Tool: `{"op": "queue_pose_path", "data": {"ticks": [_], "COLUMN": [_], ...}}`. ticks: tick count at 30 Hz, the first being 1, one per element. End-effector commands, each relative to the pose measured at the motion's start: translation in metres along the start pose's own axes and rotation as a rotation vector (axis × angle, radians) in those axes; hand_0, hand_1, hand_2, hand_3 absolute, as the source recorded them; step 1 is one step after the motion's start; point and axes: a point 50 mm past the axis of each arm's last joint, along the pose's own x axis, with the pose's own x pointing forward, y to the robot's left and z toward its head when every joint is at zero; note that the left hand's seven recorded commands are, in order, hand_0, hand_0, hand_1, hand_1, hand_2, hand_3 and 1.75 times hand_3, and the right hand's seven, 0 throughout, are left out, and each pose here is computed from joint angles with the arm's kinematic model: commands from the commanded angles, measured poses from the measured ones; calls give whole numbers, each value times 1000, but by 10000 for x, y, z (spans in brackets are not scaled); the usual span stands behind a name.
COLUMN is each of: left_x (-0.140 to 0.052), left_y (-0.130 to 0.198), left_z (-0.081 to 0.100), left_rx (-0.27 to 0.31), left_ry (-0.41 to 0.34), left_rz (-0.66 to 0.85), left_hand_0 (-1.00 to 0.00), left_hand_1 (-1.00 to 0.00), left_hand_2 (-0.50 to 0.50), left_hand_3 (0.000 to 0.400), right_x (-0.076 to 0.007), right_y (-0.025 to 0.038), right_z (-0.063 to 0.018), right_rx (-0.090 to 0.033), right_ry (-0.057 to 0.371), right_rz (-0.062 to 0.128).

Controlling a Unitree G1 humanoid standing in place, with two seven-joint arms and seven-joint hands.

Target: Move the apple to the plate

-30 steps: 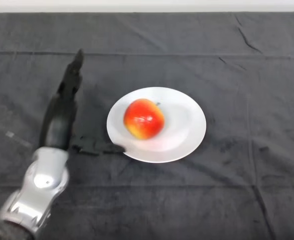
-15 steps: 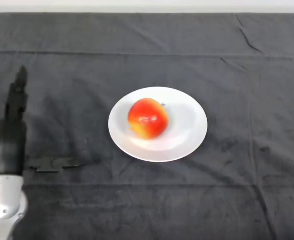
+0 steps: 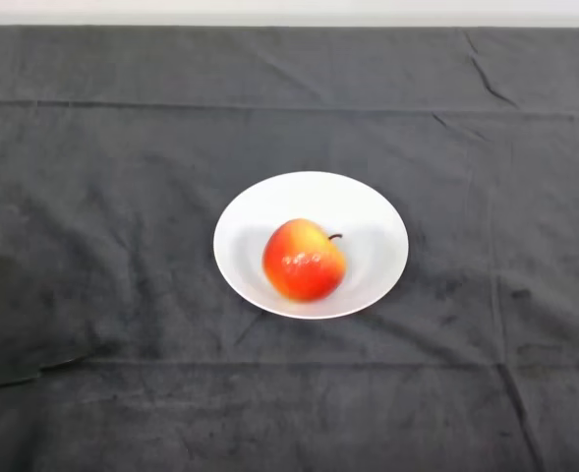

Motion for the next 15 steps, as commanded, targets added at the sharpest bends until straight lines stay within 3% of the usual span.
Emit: {"op": "queue_pose_path", "data": {"ticks": [1,15], "left_x": [-3,-11], "left_y": [192,649], "left_z": [85,-37], "left_rx": [19,13], "left_ry": [-54,-17], "left_rz": [36,180], "left_hand_0": [0,0], "left_hand_1": [0,0], "left_hand_2": [0,0], "left_hand_3": [0,0], "right_x": [-22,-22], "right_y": [-30,-30], "right_z": [-17,-16], "right_rx": [15,16], "right_ry": [-7,-8], "right_rz": [-12,-12]}}
